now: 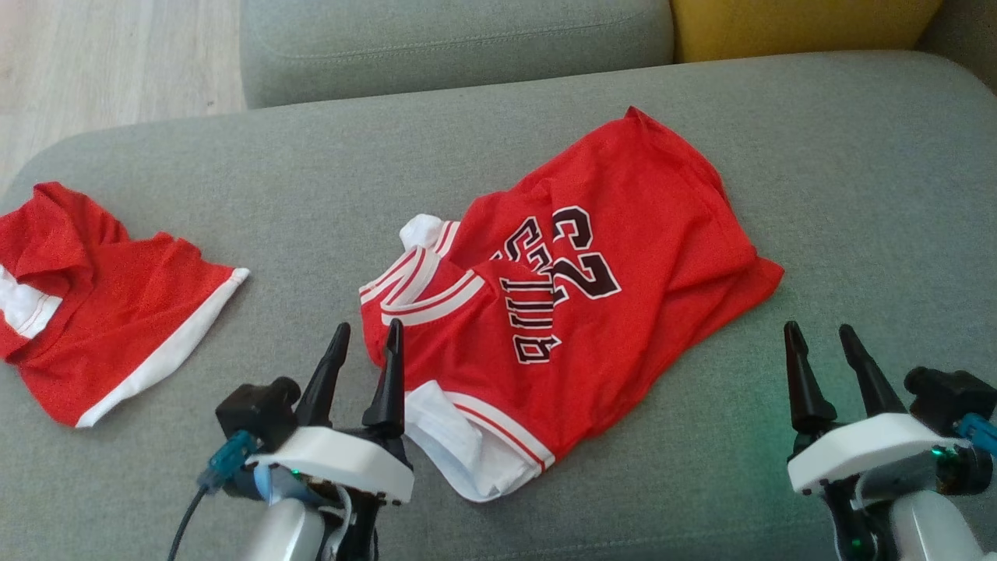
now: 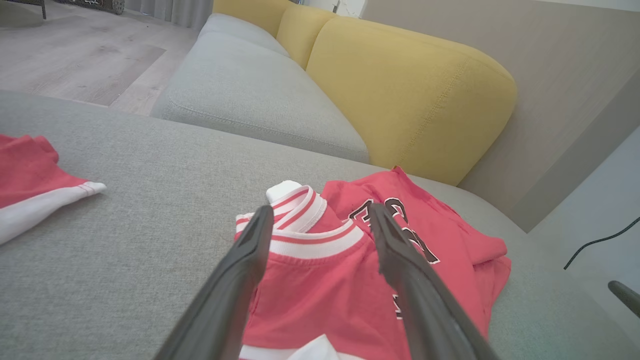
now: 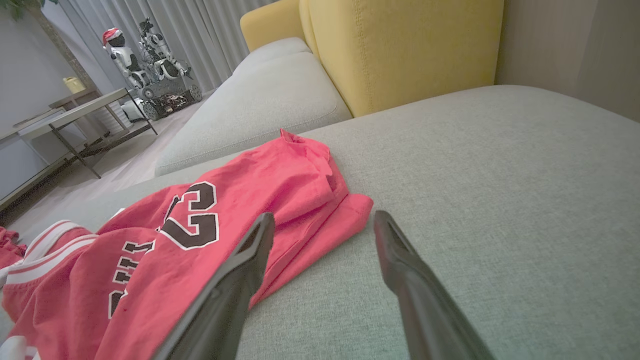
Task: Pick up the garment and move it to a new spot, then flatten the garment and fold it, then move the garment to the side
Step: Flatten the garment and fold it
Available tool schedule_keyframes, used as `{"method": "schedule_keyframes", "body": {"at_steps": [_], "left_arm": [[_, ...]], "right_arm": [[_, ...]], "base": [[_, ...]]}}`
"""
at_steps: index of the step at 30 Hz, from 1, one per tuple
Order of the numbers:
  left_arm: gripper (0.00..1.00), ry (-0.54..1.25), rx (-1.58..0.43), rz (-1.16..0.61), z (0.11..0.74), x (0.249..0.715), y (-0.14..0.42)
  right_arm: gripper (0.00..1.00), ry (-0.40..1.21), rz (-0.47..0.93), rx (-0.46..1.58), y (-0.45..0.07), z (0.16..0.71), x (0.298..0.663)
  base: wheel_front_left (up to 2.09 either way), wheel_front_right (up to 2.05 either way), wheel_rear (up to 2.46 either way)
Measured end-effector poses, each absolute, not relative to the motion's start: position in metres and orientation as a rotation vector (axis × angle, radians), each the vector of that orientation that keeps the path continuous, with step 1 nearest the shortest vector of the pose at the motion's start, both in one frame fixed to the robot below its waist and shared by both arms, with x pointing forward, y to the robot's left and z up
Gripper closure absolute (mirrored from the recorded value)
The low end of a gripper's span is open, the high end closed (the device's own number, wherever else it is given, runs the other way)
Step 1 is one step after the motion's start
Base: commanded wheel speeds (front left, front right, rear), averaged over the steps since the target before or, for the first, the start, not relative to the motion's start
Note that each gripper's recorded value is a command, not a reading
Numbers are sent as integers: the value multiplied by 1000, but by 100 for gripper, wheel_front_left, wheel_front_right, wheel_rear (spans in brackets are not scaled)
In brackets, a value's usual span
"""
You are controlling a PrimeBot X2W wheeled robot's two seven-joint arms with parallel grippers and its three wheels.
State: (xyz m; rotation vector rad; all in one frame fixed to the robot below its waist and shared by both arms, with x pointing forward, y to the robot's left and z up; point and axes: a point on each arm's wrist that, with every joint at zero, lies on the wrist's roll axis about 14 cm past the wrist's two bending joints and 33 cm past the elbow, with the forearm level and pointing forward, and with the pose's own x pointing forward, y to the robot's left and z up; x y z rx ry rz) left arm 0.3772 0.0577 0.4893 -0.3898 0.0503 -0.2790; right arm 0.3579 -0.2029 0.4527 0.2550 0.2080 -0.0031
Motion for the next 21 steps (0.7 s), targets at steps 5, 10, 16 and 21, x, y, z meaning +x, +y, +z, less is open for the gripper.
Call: {"method": "schedule_keyframes", "body": {"at_steps": [5, 10, 16, 21], "left_arm": [[0, 62, -390, -280, 486, 377, 57], [0, 77, -391, -283, 480, 376, 57], [0, 107, -388, -256, 468, 379, 64], [0, 106, -388, -242, 466, 390, 70]], "right_arm": [[0, 204, -10, 253, -202, 457, 361], [0, 250, -27, 278, -205, 448, 366], [0, 347, -23, 357, -196, 430, 391], [0, 394, 4, 389, -184, 421, 417]], "base": [[0, 0, 0], [0, 0, 0], [0, 0, 0], [0, 0, 0]]}}
